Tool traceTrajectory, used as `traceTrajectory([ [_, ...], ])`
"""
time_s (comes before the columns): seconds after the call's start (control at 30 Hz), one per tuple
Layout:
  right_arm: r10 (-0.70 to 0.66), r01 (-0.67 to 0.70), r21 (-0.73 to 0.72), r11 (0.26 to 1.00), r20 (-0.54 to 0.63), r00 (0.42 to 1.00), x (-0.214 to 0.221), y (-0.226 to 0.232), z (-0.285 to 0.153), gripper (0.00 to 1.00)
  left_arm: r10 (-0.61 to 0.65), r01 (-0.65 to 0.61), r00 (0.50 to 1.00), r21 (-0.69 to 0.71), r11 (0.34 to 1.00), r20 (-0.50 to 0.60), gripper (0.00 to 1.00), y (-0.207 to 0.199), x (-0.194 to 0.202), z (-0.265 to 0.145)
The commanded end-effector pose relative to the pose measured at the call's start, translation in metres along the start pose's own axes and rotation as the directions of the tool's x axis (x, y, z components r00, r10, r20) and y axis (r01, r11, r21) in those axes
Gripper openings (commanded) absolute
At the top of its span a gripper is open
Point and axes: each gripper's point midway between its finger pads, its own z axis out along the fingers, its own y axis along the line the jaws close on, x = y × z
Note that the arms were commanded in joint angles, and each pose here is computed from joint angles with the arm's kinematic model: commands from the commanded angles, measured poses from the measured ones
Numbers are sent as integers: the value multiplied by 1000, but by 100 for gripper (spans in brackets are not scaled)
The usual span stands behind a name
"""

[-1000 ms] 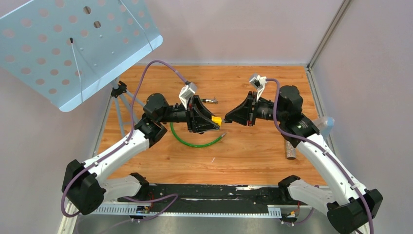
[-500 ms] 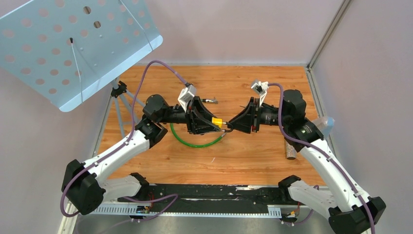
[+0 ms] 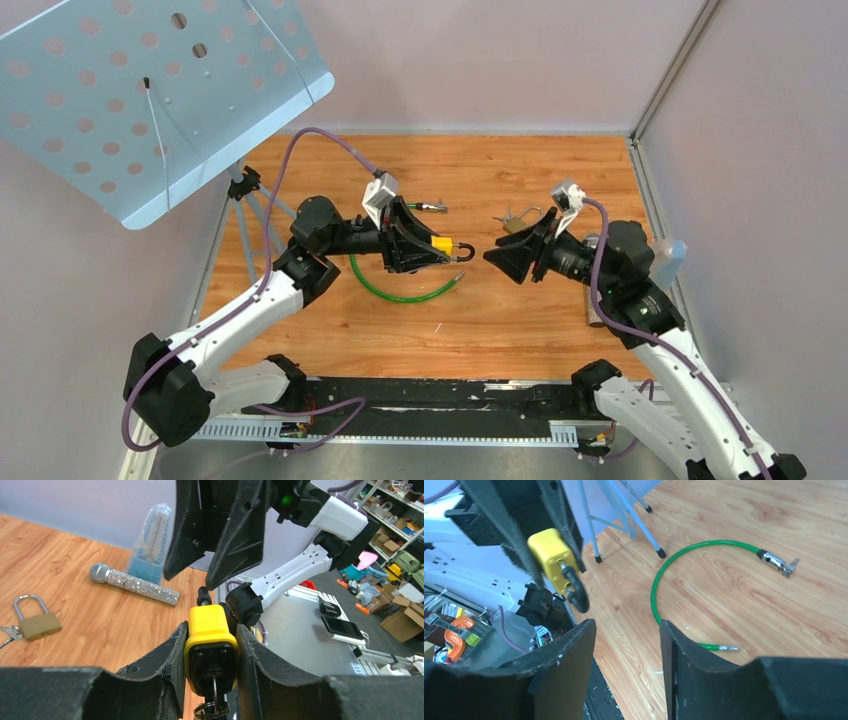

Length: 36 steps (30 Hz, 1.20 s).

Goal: Lock with the key
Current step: Lock the lock.

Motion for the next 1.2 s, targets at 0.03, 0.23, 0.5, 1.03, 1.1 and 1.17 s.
traceTrajectory([
  [0.03,-144,164,-162,973,130,981,-22,36,-10,58,96,-96,993,5,995,63,0,-11,-25,-2],
  [0.23,-147,162,-267,950,72,986,-20,47,-1,68,89,-90,994,20,996,57,0,-14,-24,-2],
  [0.5,-112,115,-283,952,26,993,-17,42,11,42,73,-75,995,31,997,65,0,-17,-26,-3],
  [1.03,-133,138,-376,916,39,990,-16,62,17,11,35,-38,997,42,998,63,0,-15,-20,-2],
  [1.1,-133,139,-387,912,42,990,-16,66,19,3,31,-34,998,50,998,60,0,-16,-19,-1],
  [1.17,-123,132,-385,913,48,991,-17,69,22,0,21,-24,998,64,998,55,0,-17,-17,0],
])
